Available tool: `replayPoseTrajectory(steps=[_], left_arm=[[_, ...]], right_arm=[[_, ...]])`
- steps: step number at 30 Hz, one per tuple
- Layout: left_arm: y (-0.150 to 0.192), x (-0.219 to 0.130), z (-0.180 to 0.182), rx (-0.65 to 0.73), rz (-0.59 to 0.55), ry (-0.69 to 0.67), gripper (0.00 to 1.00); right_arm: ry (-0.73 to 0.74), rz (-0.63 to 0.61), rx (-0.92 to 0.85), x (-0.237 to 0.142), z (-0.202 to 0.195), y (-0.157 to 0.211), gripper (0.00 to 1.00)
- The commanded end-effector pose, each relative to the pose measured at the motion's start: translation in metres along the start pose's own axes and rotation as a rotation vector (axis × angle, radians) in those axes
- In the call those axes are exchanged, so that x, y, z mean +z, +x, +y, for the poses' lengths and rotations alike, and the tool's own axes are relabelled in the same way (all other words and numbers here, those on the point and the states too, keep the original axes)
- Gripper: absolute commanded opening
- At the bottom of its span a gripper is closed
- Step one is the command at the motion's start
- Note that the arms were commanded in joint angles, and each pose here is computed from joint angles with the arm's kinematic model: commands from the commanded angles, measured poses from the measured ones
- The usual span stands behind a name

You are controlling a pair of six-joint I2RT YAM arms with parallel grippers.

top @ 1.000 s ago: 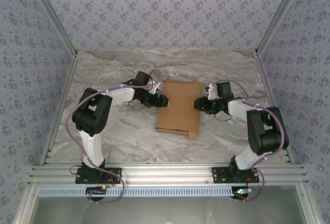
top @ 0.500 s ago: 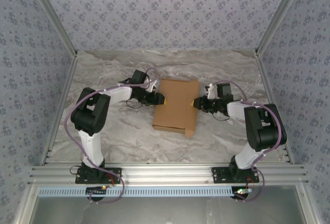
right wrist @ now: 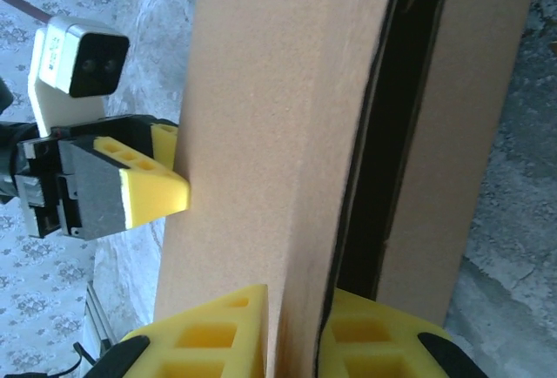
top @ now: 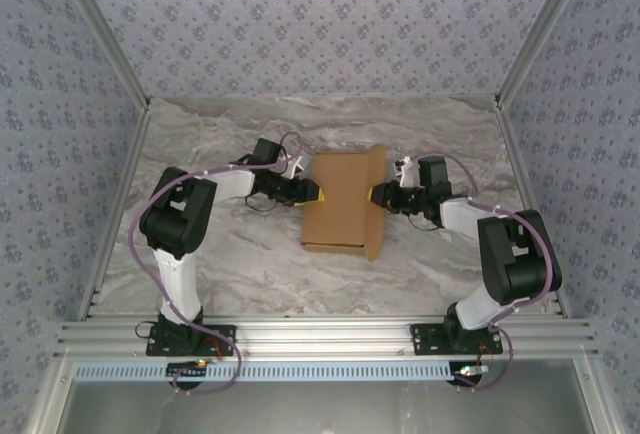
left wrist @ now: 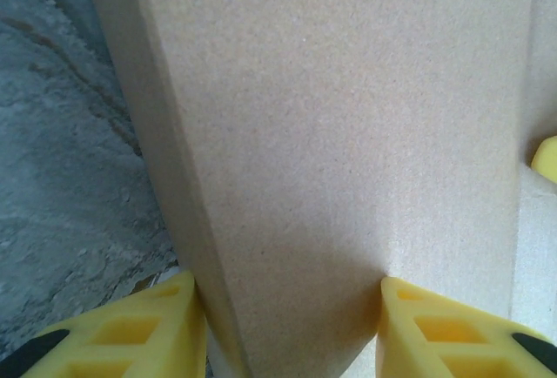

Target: Fold the paper box

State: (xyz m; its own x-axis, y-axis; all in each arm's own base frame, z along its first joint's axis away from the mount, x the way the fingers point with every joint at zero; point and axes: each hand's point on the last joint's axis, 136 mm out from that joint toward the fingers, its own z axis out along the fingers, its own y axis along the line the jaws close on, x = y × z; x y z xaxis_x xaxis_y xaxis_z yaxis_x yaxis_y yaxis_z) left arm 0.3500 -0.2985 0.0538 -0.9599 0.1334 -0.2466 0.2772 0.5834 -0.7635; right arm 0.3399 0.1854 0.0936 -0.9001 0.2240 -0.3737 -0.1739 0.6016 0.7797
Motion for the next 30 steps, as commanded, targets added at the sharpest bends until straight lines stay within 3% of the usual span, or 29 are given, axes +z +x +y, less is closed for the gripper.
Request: replayPoseTrajectory(steps=[1, 9, 18, 22, 30], left_arm=[[0.010, 0.009, 0.022, -0.077, 0.030, -0.073, 0.44], [0.001, -0.011, 0.006, -0.036, -0.021, -0.088, 0.68], [0.006, -0.028, -0.010, -0.007, -0.063, -0.066, 0.86], [0.013, -0.028, -0.008, -0.019, -0.050, -0.064, 0.80], [0.025, -0.013, 0.013, -0.068, 0.004, -0.083, 0.49]], right_arm=[[-0.010, 0.011, 0.008, -0.004, 0.009, 0.004, 0.18], [0.068, 0.015, 0.034, -0.007, -0.010, 0.008, 0.18], [0.086, 0.024, 0.030, -0.007, -0.015, 0.010, 0.18], [0.094, 0.025, 0.029, -0.007, -0.017, 0.011, 0.18], [0.086, 0.030, 0.033, -0.007, -0.014, 0.010, 0.18]])
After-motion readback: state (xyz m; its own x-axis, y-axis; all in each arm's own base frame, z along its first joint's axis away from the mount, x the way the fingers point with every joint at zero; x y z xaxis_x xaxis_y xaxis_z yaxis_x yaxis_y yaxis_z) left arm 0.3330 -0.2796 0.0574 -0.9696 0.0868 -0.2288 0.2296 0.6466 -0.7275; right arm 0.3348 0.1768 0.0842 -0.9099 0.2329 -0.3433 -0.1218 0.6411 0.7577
